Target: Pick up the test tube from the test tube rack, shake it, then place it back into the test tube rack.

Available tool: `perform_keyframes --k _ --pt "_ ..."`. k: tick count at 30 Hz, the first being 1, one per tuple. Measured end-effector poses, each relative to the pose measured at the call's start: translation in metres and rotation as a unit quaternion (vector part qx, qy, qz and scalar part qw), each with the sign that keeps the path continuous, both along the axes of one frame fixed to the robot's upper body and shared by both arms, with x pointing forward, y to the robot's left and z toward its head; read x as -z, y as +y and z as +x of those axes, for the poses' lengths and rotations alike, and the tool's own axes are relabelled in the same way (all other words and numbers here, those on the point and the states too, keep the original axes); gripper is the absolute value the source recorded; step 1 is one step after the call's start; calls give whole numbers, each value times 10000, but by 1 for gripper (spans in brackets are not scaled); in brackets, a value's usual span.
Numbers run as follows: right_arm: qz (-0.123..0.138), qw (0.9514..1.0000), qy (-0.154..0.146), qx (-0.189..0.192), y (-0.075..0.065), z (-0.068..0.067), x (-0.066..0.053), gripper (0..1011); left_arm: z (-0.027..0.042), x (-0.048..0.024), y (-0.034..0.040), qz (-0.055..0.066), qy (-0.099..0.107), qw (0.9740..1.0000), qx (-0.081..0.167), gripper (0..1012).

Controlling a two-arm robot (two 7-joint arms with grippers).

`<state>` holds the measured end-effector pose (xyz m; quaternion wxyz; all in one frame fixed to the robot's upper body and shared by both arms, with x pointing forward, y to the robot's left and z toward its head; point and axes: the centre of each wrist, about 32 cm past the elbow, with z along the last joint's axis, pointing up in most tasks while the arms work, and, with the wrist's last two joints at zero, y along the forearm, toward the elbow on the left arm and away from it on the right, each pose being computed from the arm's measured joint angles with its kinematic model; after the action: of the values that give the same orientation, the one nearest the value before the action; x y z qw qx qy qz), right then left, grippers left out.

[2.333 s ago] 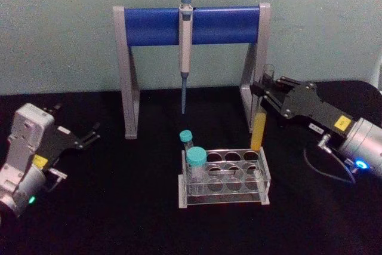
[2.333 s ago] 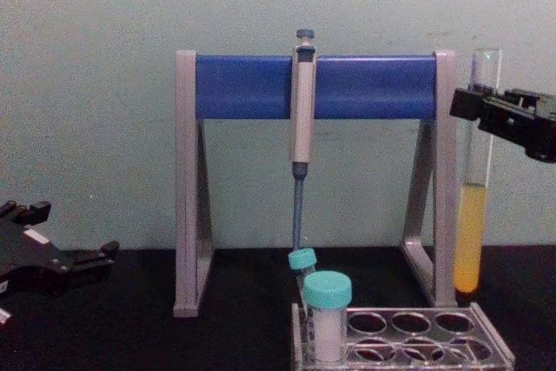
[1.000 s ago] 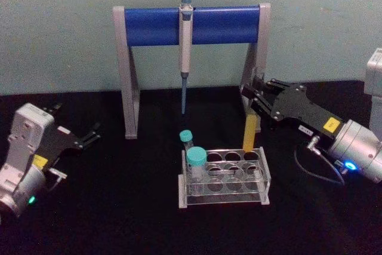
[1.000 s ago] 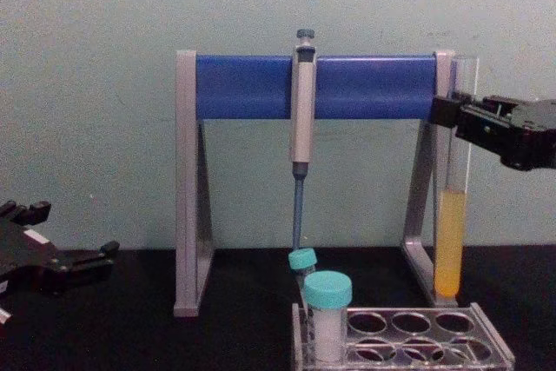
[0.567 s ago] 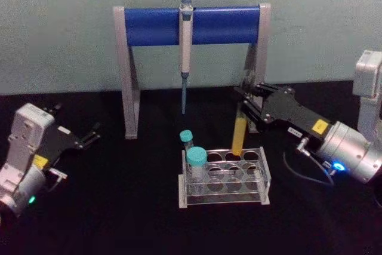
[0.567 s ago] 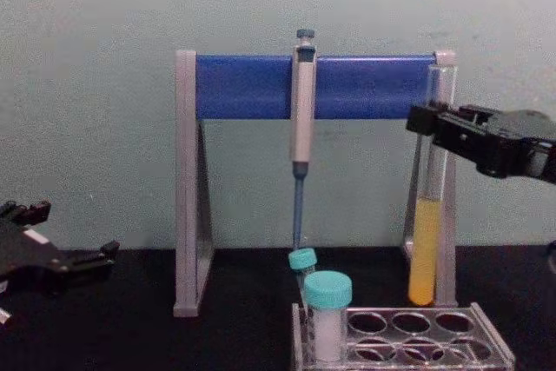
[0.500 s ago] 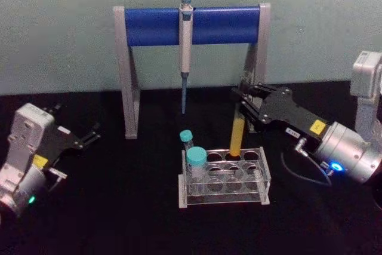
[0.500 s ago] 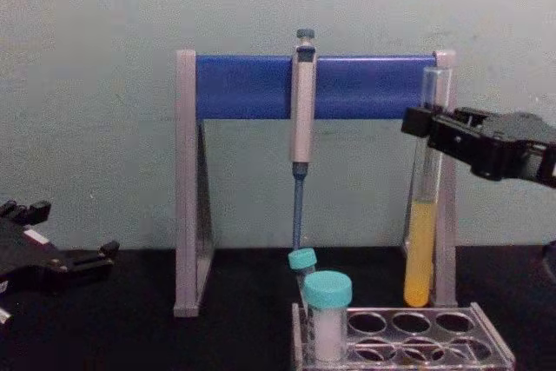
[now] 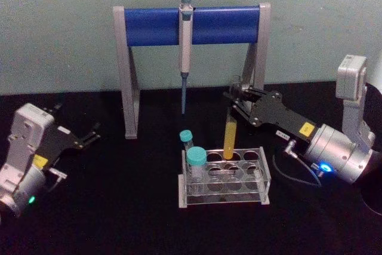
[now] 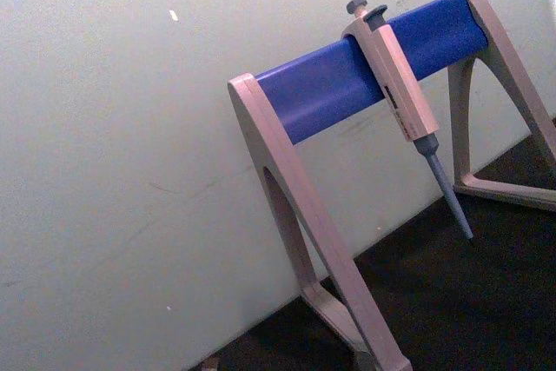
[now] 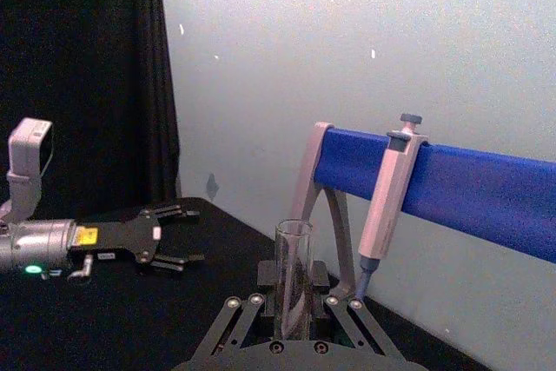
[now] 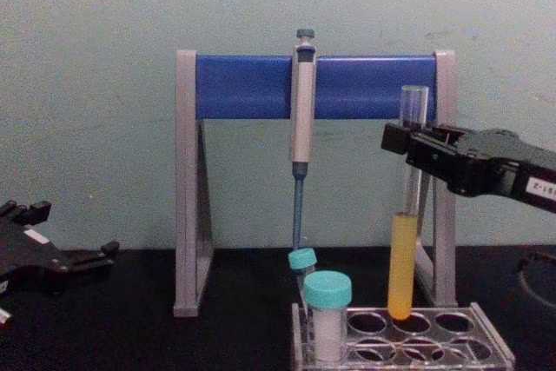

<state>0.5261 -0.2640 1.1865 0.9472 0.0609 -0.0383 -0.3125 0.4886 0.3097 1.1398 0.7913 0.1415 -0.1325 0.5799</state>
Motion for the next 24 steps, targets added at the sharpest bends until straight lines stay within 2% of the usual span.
perform_keyframes --k 24 --pt "-162 9997 64 163 25 58 110 233 0 0 0 0 0 10000 0 1001"
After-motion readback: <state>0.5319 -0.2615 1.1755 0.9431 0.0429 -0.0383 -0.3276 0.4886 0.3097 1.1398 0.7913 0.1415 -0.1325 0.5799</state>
